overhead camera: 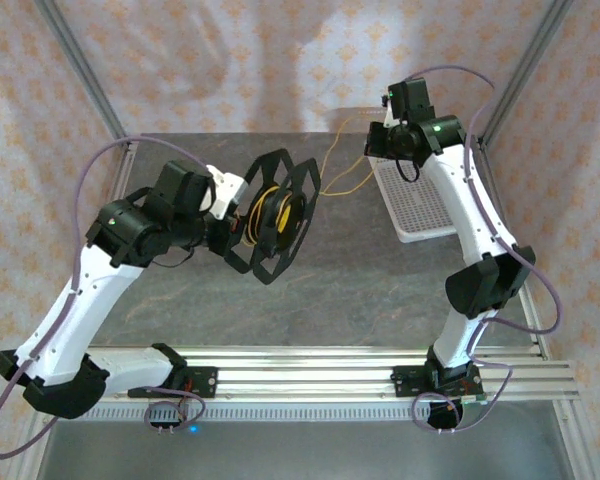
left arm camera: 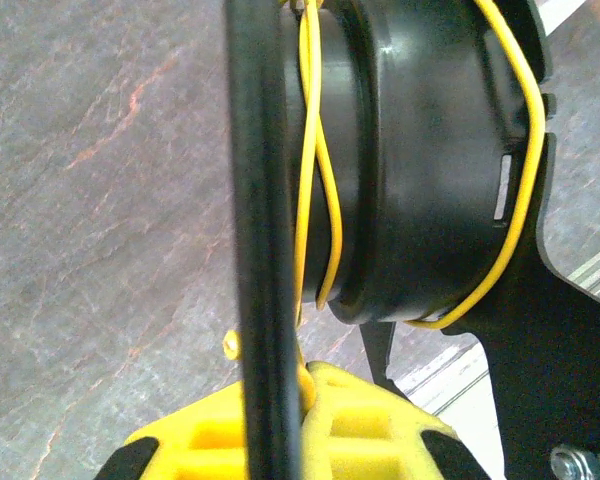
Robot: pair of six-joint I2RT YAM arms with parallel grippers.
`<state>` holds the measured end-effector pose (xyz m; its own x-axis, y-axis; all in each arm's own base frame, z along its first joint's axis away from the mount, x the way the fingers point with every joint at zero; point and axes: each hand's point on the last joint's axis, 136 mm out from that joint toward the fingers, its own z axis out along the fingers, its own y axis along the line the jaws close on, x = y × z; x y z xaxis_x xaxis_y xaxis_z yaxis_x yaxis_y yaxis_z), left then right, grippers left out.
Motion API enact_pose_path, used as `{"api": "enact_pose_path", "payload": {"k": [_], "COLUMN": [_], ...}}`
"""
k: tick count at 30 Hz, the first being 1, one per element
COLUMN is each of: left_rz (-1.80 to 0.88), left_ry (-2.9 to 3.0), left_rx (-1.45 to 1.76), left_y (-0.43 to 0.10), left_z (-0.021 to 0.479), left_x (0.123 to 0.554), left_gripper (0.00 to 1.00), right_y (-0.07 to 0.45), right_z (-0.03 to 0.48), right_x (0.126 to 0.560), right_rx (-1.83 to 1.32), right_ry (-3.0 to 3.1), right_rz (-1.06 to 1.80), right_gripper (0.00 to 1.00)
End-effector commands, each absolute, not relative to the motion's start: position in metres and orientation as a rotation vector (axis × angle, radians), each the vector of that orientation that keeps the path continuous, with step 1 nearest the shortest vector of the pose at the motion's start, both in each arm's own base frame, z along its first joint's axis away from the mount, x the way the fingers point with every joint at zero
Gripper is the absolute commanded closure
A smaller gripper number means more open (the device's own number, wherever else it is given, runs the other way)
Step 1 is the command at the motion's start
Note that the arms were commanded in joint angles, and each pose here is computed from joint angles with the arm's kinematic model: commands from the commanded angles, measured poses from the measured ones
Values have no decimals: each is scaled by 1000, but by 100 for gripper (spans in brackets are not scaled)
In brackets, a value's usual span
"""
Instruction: Wrap the cables
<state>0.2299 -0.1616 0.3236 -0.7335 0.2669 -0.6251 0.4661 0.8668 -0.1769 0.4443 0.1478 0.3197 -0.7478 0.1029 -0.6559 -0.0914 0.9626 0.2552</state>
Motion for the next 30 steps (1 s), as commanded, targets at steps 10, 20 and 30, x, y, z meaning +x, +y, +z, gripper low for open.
{"api": "enact_pose_path", "payload": {"k": [10, 20, 30], "left_rz": [-37, 56, 154], "left_ry": [2387, 2358, 2328], "left_rx": [545, 482, 290], "left_y": [-140, -141, -139], "left_z": [314, 314, 330], "left_x": [279, 309, 348], "left_gripper": [100, 100, 100], "right_y": [179, 235, 285], "right_z": [388, 434, 446], "right_x": [357, 306, 247], "right_rx": [-416, -576, -784], "right_ry": [2246, 2101, 2032], "right_rz": [630, 956, 1044], "right_gripper": [100, 100, 100]}}
